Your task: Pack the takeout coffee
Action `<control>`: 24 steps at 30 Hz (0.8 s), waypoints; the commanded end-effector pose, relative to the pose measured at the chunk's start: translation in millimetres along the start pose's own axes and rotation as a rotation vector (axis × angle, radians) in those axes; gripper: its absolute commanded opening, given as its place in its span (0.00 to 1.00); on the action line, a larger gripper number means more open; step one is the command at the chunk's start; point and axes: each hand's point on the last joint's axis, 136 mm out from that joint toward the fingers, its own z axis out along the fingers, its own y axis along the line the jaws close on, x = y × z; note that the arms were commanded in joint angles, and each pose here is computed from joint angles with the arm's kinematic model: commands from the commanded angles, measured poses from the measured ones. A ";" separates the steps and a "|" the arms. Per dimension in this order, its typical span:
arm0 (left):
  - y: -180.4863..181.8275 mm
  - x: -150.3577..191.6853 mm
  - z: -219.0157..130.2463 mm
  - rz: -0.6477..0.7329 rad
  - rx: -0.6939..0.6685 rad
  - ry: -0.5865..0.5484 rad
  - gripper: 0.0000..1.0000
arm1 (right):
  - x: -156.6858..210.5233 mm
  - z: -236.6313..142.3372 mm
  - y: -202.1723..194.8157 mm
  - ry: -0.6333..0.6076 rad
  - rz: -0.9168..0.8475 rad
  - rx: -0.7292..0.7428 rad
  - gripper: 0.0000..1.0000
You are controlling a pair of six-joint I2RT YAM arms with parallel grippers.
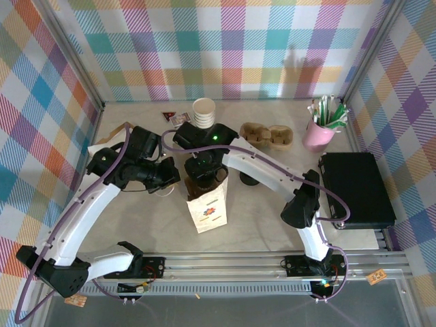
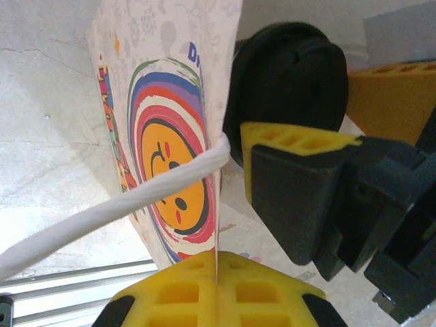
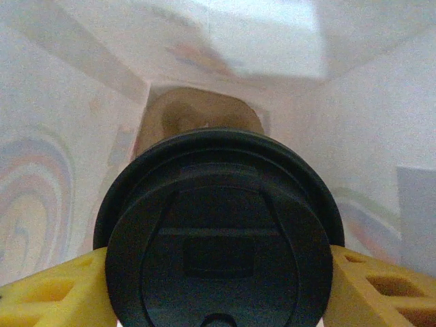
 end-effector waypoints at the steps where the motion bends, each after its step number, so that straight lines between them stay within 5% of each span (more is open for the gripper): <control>1: 4.5 5.5 9.6 0.005 -0.014 0.055 0.00 | -15.6 10.6 6.2 -0.051 -0.016 0.000 0.36; 24: 11.7 5.5 13.1 0.020 -0.020 0.104 0.00 | -3.3 37.8 3.9 -0.015 -0.013 0.011 0.34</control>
